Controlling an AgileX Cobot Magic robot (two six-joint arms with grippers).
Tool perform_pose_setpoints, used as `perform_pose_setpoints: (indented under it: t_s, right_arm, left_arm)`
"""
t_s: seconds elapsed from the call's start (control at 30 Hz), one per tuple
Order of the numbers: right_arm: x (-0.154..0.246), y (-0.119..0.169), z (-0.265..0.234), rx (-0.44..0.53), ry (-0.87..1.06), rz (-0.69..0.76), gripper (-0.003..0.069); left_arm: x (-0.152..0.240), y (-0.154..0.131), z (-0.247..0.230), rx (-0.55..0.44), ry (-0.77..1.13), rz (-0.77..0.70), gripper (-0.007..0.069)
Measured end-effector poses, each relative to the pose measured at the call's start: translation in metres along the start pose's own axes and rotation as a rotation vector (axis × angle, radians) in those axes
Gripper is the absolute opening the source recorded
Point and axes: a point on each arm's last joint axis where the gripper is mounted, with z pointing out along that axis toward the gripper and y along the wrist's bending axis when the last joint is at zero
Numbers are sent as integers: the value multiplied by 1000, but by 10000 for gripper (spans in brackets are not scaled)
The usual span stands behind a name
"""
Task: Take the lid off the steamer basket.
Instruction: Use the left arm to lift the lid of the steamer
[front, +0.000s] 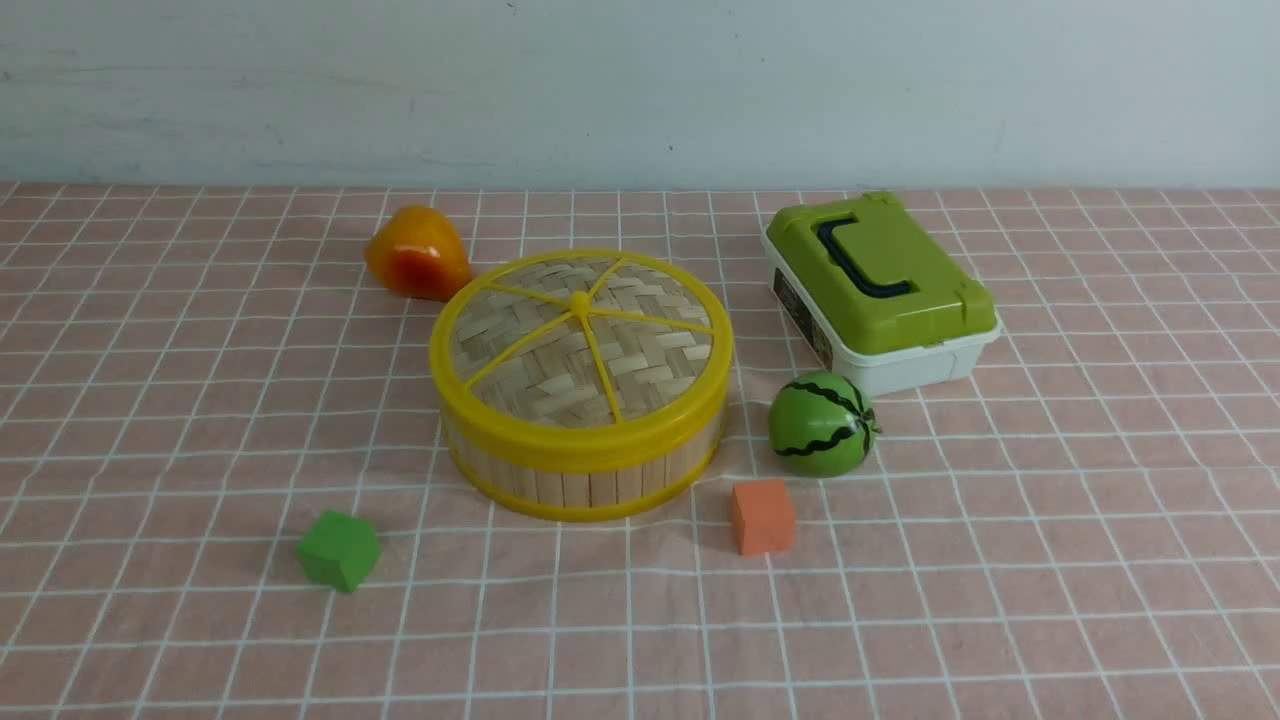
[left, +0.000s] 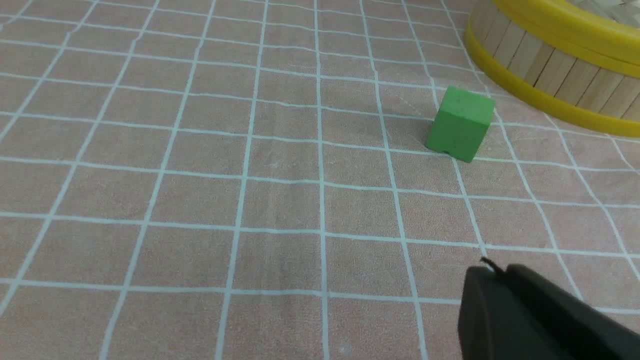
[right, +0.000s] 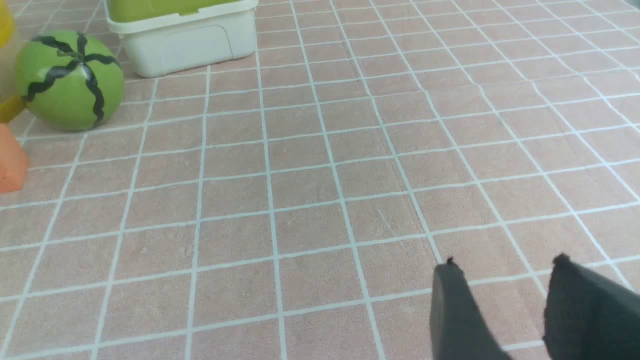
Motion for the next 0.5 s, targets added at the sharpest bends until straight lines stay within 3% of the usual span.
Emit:
perform_pose_setpoints:
  t_s: [0.5]
  right_arm:
    - [0, 0, 0, 0, 0, 0, 241]
  left_arm:
    - [0, 0, 0, 0, 1, 0, 37]
